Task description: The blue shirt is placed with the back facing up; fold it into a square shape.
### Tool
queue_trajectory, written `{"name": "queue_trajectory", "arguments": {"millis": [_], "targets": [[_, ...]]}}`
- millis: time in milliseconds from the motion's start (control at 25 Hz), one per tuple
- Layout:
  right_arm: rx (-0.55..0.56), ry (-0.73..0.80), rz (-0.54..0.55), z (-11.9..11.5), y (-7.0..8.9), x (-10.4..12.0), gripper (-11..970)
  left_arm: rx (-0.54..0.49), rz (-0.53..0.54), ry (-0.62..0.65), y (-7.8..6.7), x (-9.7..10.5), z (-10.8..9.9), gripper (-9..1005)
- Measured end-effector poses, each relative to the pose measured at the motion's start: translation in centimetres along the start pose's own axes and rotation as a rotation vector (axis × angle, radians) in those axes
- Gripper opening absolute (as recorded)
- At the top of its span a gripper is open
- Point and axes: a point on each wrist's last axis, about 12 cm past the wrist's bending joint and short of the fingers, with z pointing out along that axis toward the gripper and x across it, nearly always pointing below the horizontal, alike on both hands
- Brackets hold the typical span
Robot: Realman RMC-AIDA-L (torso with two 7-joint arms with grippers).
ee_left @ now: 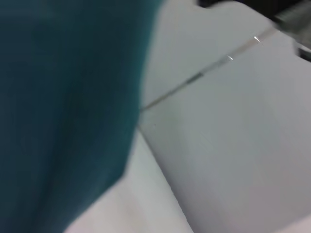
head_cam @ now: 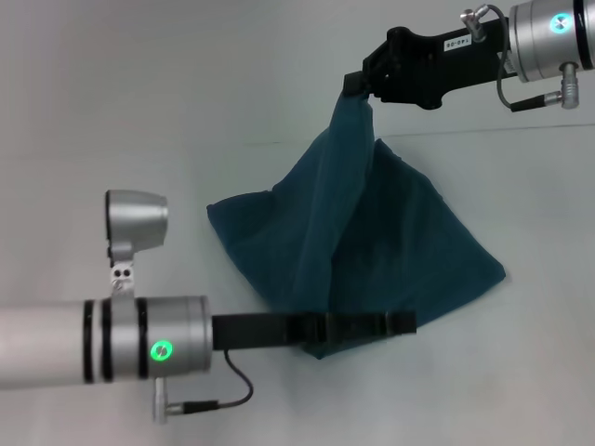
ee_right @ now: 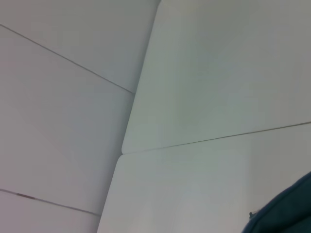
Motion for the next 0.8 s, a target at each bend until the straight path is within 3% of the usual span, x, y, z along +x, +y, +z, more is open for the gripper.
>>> {"name": "queue_trajectory", "arguments": {"millis": [240,440,640,800], "targets": [[-0.003,0.004,-0.001,0.1,0.1,0.1,39,-0.101,-0.254,-0.039,1.0,-0.7,1.7,905],[-0.003,0.004,-0.002,0.2,0.1,0.1,39,-0.148,-0.369,-0.092,1.5,-1.0,2.8,905],[-0.003,0.004,-0.004,0.2,0.1,0.1,39,-0.151,-0.403,-0.154,1.5,-1.4,3.6,905],[-0.003,0.004,-0.006,0.2,0.1,0.1,39,-0.174,-0.386,-0.143,1.3,-1.5,4.6,826]]}}
